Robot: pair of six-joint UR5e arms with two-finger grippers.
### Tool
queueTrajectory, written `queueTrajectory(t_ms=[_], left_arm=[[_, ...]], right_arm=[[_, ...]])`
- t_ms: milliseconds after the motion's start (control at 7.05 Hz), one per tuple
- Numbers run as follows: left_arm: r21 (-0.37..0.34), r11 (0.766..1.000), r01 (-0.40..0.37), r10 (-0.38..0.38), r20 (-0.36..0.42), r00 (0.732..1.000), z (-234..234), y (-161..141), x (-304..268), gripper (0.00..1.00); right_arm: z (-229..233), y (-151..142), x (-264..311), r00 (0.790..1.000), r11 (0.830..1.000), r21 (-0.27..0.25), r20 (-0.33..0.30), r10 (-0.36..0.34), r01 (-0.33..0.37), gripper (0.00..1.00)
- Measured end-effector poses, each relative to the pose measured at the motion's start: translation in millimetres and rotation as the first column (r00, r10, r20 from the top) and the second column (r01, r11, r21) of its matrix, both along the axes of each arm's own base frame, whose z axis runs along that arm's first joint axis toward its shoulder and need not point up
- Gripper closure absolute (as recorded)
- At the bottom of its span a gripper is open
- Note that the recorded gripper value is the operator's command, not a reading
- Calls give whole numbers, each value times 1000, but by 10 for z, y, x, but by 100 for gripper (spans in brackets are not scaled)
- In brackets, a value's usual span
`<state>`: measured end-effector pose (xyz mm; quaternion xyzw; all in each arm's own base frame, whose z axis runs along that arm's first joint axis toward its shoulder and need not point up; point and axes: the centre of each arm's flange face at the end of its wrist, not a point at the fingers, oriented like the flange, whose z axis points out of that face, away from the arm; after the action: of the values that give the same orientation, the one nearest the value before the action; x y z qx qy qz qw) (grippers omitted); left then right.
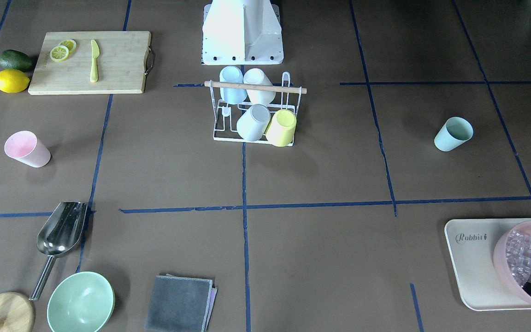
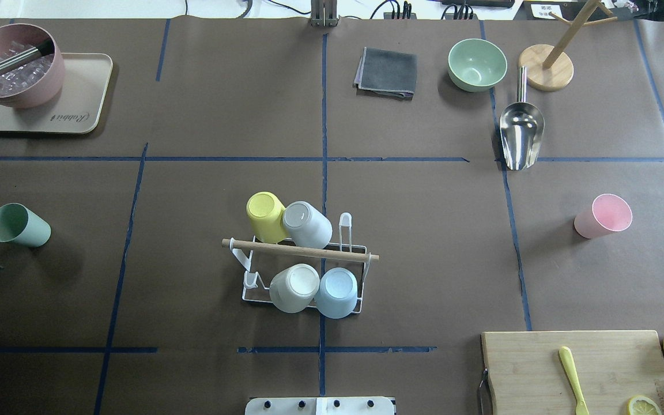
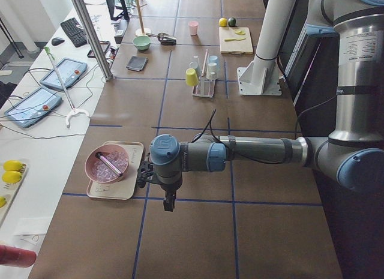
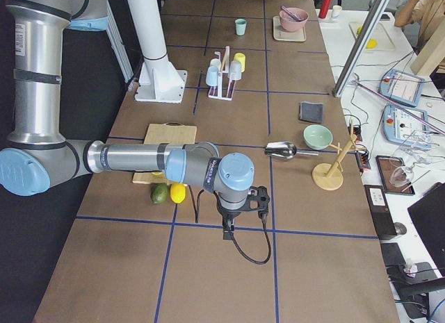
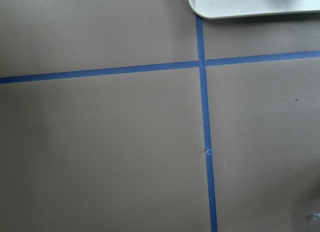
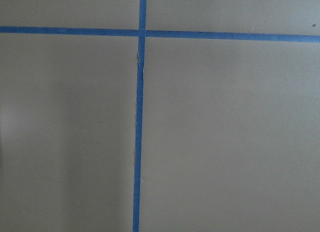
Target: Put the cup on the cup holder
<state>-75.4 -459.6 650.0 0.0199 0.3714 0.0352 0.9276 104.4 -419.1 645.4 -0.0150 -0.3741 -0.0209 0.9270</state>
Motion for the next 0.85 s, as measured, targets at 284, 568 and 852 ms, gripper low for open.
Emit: queueTrajectory(t_ms=[284, 568, 852], left_arm=[[11, 1000, 0, 0, -2, 1000, -52, -28, 1, 0], [16, 1000, 0, 0, -2, 1000, -72, -42, 1, 0], [12, 1000, 0, 0, -2, 1000, -63, -42, 1, 0]], right_arm=[[28, 15, 2, 1000, 1000, -1, -4, -3, 3, 0], [131, 61, -3, 1000, 1000, -15, 0, -9, 9, 0], [158, 60, -4, 1000, 1000, -22, 0, -7, 7, 0]])
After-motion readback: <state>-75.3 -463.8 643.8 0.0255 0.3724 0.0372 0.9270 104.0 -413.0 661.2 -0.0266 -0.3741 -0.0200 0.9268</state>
